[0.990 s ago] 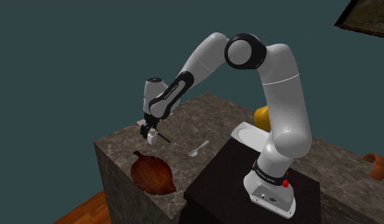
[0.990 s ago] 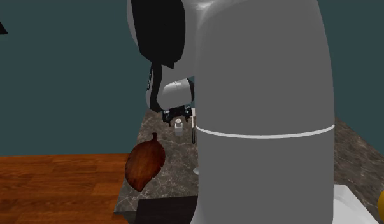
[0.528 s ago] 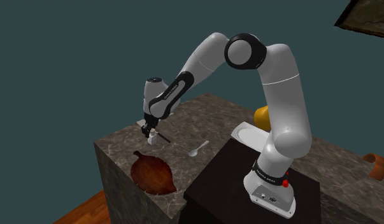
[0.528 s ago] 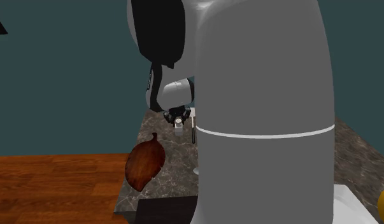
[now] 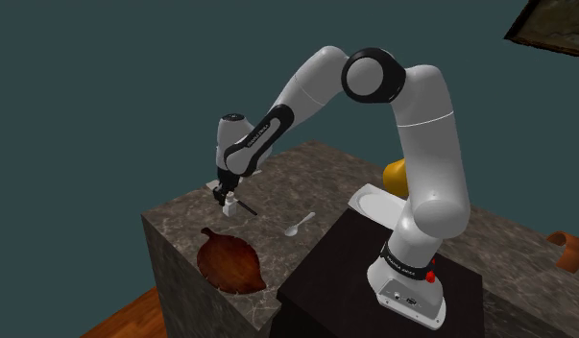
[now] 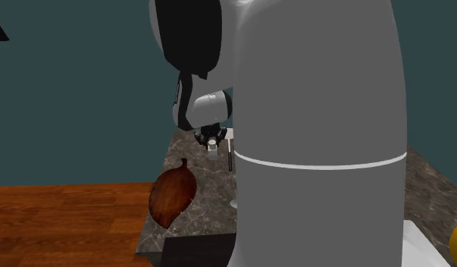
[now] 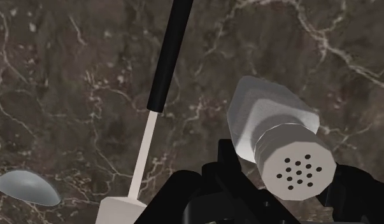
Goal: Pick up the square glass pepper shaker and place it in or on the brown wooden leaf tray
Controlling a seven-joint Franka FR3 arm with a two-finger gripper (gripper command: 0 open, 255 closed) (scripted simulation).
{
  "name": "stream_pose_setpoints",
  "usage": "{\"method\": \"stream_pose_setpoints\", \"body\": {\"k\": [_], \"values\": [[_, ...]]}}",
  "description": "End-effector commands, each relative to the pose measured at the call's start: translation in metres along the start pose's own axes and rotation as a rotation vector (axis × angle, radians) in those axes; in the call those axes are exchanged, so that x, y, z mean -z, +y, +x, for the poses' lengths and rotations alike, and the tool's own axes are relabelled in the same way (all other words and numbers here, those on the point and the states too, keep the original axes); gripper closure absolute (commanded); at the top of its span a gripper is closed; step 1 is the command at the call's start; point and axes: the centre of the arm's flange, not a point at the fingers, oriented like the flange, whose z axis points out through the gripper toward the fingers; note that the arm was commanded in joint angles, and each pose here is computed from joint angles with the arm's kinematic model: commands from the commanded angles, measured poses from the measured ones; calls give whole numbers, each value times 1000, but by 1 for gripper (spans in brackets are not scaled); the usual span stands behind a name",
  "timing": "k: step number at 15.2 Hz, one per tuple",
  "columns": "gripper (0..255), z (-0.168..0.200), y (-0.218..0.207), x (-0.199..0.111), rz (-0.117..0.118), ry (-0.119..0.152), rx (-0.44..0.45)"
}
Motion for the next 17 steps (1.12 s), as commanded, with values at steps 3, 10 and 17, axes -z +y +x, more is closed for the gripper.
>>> {"method": "stream_pose_setpoints", "body": {"k": [3,10,17], "values": [[255,2,1,21,0,0,0],[255,5,2,57,0,0,0],[255,8,3,90,0,0,0]]}}
